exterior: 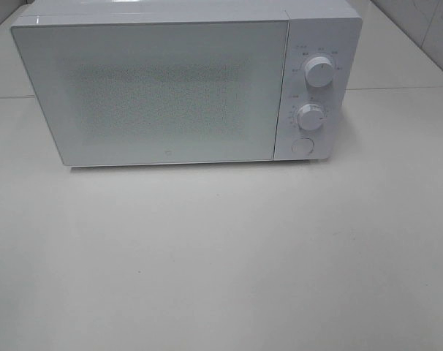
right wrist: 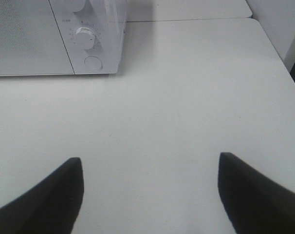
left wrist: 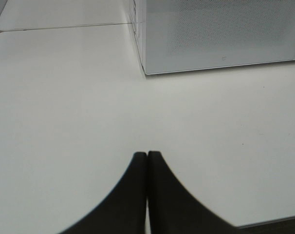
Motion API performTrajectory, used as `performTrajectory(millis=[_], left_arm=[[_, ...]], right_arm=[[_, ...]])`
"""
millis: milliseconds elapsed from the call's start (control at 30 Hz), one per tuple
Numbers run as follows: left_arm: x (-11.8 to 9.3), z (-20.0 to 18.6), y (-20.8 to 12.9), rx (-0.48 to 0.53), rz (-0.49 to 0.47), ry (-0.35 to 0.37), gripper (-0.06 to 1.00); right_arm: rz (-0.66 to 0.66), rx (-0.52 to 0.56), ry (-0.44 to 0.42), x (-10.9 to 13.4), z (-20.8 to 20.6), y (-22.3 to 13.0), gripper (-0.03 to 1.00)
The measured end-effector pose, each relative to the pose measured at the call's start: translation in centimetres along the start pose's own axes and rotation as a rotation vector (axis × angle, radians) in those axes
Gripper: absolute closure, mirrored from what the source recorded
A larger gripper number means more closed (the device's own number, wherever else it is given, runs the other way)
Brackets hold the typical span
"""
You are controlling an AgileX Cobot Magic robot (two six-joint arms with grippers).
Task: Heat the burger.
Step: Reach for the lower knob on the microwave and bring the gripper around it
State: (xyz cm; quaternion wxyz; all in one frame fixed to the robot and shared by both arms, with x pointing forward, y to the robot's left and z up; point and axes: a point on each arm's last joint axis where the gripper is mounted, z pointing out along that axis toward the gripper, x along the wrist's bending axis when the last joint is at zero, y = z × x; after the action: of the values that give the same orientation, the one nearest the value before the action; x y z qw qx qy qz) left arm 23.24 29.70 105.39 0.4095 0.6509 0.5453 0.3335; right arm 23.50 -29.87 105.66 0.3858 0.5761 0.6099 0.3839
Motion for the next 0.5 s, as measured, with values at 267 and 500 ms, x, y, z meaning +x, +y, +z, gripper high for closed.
performTrajectory(millis=[267,500], left_arm=[[0.0,0.0,0.0,0.0,0.001,0.0,0.94],[0.0,0.0,0.0,0.0,0.001,0.0,0.94]], right_arm=[[0.001,0.0,0.0,0.0,0.0,0.0,0.24],[0.001,-0.008,0.0,0.0,-0.05,0.1,0.24]])
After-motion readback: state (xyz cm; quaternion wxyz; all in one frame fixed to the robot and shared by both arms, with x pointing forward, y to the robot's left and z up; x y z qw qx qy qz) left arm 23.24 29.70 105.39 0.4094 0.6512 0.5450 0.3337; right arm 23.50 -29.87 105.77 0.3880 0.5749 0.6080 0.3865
